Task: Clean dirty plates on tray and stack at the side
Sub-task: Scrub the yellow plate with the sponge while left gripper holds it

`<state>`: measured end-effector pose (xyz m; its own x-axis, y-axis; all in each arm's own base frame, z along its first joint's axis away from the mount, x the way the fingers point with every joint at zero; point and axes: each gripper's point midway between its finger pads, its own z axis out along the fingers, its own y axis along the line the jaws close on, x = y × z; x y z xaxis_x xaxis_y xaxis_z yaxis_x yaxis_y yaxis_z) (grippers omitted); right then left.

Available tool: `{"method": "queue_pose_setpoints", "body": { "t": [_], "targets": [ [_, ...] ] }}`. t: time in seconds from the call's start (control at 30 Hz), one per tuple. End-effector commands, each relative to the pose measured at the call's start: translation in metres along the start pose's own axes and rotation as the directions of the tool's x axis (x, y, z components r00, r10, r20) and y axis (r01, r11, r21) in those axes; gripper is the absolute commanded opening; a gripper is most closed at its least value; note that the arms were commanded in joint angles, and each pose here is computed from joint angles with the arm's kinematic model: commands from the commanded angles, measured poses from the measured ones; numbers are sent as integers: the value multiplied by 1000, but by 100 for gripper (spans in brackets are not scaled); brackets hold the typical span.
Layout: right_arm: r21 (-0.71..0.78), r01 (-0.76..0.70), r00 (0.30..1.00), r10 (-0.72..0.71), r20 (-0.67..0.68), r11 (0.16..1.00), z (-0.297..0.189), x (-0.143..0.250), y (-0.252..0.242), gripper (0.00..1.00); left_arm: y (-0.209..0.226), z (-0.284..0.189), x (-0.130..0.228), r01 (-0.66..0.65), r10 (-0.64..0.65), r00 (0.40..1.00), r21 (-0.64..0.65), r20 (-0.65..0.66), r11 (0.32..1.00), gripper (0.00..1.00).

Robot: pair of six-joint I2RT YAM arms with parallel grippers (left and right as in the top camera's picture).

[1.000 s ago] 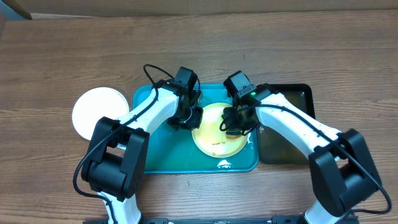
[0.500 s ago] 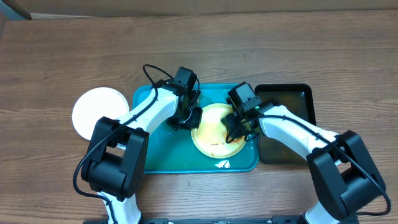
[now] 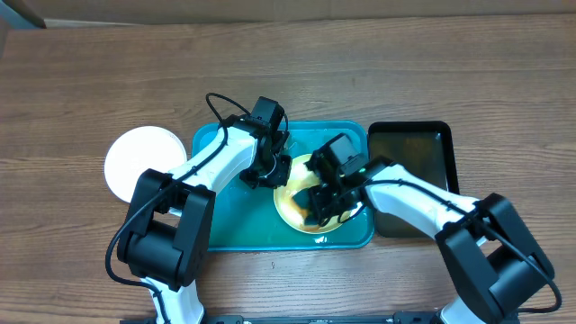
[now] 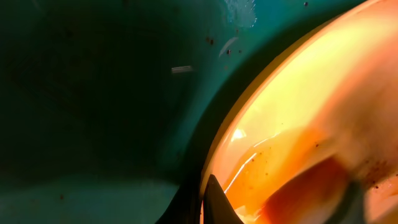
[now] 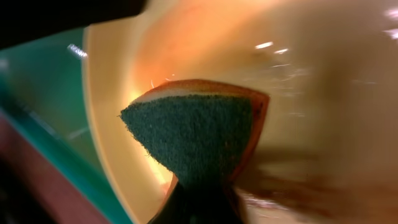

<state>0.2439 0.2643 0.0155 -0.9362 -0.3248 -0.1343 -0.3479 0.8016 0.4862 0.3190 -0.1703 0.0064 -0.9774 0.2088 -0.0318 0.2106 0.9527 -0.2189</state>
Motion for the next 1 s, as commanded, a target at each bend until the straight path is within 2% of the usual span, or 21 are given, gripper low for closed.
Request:
{"method": "queue_pose_setpoints", "body": {
  "t": [0.0, 0.13, 0.27, 0.5, 0.63, 0.73, 0.97],
  "targets": [
    [-104, -30, 999, 26, -33, 994, 7, 7, 28, 4, 12, 12, 9, 16, -17, 999, -43, -35, 999, 4],
    [-64, -19, 1000, 19, -9, 998, 10, 4, 26, 4, 12, 12, 9, 16, -18, 999, -42, -35, 999, 4],
    [113, -126, 990, 117, 82, 986, 8, -9, -6, 4, 12, 11, 9, 16, -17, 999, -43, -36, 999, 4],
    [239, -184, 973, 142, 183, 953, 0, -24, -35, 4, 12, 11, 10, 17, -19, 999, -44, -41, 999, 4],
    [301, -319, 938, 254, 236, 899, -10, -25, -62, 4, 12, 11, 12, 17, -19, 999, -45, -46, 999, 4],
    [314, -369, 921, 300, 248, 874, -20, -26, -79, 4, 13, 11, 13, 18, -21, 998, -47, -53, 999, 4],
    [420, -366, 928, 291, 233, 830, -45, -23, -116, 4, 15, 11, 13, 18, -21, 998, -58, -52, 998, 4]
  ]
}}
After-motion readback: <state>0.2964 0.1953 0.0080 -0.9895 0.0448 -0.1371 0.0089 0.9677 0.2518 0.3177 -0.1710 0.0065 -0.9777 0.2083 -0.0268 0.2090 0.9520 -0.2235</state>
